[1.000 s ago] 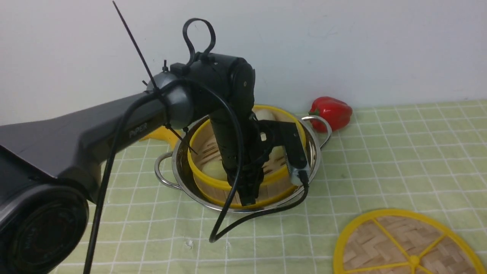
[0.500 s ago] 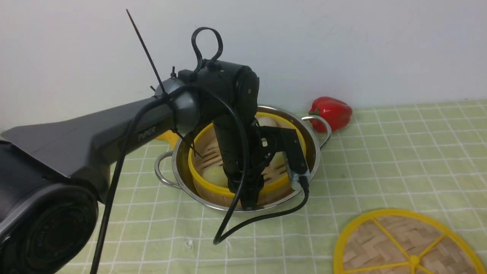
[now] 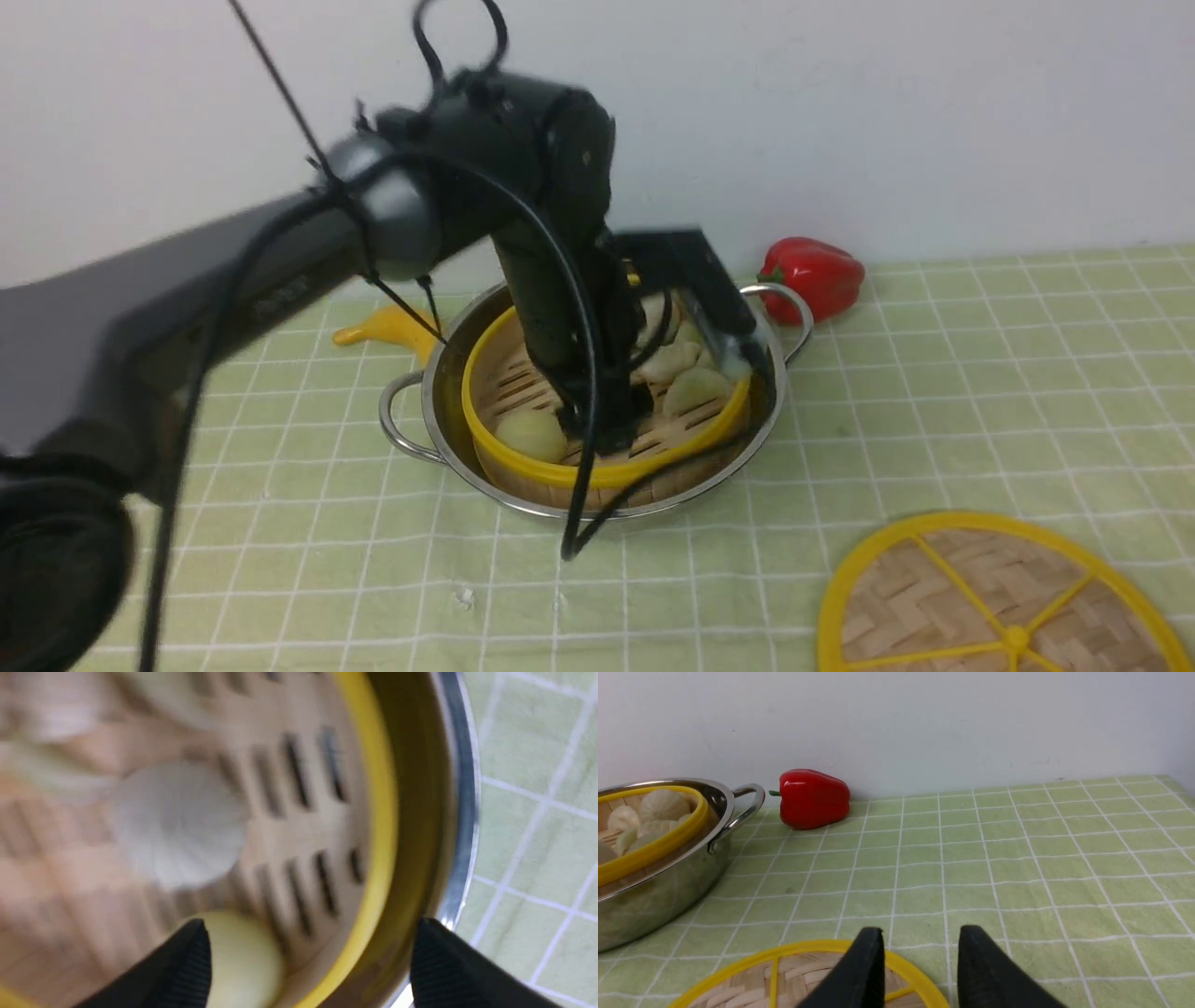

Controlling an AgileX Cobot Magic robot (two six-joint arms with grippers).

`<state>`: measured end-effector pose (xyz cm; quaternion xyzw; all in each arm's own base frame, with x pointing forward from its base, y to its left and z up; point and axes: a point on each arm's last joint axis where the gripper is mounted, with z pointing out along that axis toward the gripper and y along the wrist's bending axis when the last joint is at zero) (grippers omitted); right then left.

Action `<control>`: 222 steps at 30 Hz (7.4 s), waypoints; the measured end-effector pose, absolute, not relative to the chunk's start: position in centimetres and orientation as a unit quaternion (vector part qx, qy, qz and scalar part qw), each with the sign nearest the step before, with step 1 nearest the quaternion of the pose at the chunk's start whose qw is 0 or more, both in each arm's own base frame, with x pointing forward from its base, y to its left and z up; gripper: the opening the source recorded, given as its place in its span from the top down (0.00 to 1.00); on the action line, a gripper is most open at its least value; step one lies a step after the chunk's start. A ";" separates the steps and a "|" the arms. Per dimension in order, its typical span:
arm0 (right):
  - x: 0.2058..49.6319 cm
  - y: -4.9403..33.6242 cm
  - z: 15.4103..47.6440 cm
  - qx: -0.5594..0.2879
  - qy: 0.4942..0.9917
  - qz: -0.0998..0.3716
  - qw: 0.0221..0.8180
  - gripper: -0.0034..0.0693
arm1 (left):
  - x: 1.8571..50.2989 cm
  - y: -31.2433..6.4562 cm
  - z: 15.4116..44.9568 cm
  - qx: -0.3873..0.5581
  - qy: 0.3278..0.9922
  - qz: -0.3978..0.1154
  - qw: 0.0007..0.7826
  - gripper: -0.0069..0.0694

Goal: Place the steamer in the pot on the green tablecloth, and put the lid on the steamer.
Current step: 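Place the bamboo steamer basket with dumplings into the steel pot with the left gripper, then move the gripper down to the bamboo steamer lid and grasp its center knob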

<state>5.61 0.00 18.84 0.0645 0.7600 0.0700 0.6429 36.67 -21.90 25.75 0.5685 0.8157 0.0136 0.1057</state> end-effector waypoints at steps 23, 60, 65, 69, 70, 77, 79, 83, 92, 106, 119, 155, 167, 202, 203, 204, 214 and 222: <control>5.6 0.0 18.8 0.064 0.760 0.070 0.643 0.62 | 29.2 -15.0 44.9 0.363 0.860 0.031 0.358 0.93; 5.6 0.0 18.8 0.065 0.760 0.071 0.643 0.62 | 6.4 1.1 26.2 -0.041 0.785 0.089 0.612 0.84; 5.6 0.0 18.8 0.065 0.760 0.071 0.643 0.62 | 5.5 1.0 21.9 -0.039 0.779 0.099 0.618 0.82; 5.6 0.0 18.8 0.065 0.760 0.071 0.643 0.62 | 5.2 0.9 19.3 -0.036 0.785 0.101 0.610 0.81; 5.6 0.0 18.8 0.065 0.760 0.071 0.643 0.62 | 5.3 0.9 18.6 -0.036 0.789 0.100 0.605 0.81; 5.6 0.0 18.8 0.065 0.760 0.071 0.643 0.62 | 5.3 1.0 18.0 -0.036 0.793 0.102 0.599 0.80; 5.6 0.0 18.8 0.065 0.760 0.071 0.643 0.62 | 5.3 1.0 18.0 -0.035 0.793 0.102 0.599 0.80; 5.6 0.0 18.8 0.065 0.760 0.071 0.643 0.62 | 5.3 1.0 18.0 -0.035 0.793 0.102 0.600 0.78; 5.6 0.0 18.8 0.065 0.760 0.071 0.643 0.62 | 5.3 1.0 18.0 -0.035 0.793 0.103 0.600 0.76; 5.6 0.0 18.8 0.065 0.760 0.071 0.643 0.62 | 5.3 1.0 18.0 -0.035 0.792 0.103 0.601 0.76; 5.7 0.3 20.7 0.094 0.684 0.142 0.709 0.62 | 5.3 1.0 18.0 -0.035 0.792 0.103 0.601 0.75; 6.3 2.2 30.9 -0.044 0.877 0.120 0.464 0.62 | 5.3 0.8 18.0 -0.021 0.792 0.093 0.603 0.68; 14.2 4.7 28.2 -0.227 0.928 0.111 0.272 0.62 | 5.4 0.2 18.0 0.024 0.792 0.057 0.608 0.65; 26.0 10.1 19.5 -0.227 0.974 0.022 0.013 0.62 | 5.4 0.2 18.0 0.024 0.792 0.057 0.608 0.59; 26.0 10.1 19.4 -0.227 0.974 0.021 0.011 0.62 | 5.4 0.2 18.0 0.024 0.792 0.057 0.608 0.59; 26.1 10.1 19.0 -0.227 0.974 0.019 0.004 0.62 | 5.4 0.2 18.0 0.024 0.792 0.057 0.608 0.59; 26.5 9.9 17.4 -0.217 0.976 -0.002 -0.024 0.66 | 5.4 0.2 18.1 0.024 0.791 0.057 0.609 0.59; 26.4 9.9 17.5 -0.207 0.978 -0.003 -0.034 0.75 | 5.4 0.2 18.1 0.024 0.791 0.057 0.609 0.59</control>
